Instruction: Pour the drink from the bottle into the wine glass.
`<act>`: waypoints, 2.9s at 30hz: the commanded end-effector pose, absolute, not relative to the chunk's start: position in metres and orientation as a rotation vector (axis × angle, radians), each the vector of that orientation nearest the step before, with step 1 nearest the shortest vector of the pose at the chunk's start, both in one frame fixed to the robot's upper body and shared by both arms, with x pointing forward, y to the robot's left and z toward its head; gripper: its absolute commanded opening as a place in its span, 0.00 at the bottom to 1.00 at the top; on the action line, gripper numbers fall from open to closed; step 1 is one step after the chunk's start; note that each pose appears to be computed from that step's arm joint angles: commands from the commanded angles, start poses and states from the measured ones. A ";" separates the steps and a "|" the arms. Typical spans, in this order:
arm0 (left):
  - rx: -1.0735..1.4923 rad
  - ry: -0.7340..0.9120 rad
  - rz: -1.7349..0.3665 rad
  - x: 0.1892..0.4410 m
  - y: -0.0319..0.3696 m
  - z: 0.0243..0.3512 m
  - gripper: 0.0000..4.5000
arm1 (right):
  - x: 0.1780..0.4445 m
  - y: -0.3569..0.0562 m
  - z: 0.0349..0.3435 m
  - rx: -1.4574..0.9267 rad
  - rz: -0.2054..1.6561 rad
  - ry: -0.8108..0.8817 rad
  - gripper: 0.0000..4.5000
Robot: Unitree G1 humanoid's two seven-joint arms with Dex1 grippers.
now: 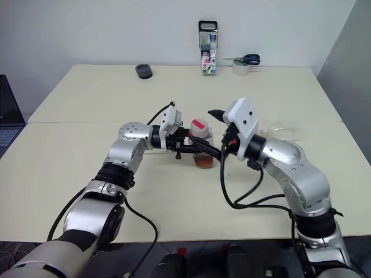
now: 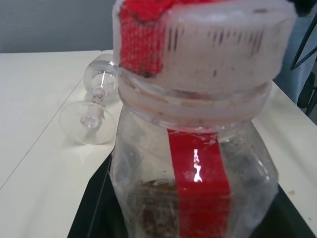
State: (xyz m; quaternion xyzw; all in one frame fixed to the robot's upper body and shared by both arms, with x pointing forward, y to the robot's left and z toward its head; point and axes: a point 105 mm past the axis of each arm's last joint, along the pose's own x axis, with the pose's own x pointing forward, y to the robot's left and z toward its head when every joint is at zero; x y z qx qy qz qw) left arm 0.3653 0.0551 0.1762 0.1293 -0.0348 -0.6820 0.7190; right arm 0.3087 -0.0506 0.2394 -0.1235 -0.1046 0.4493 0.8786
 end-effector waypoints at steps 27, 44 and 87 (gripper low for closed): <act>0.322 -0.143 -1.525 0.362 0.054 0.191 0.39 | 0.315 -0.070 0.243 -0.286 0.865 -0.199 0.97; 0.322 -0.146 -1.517 0.363 0.054 0.190 0.39 | 0.302 -0.055 0.247 -0.225 0.978 -0.186 0.97; 0.312 -0.168 -1.542 0.357 0.048 0.191 0.39 | 0.313 -0.049 0.242 -0.211 1.031 -0.140 0.89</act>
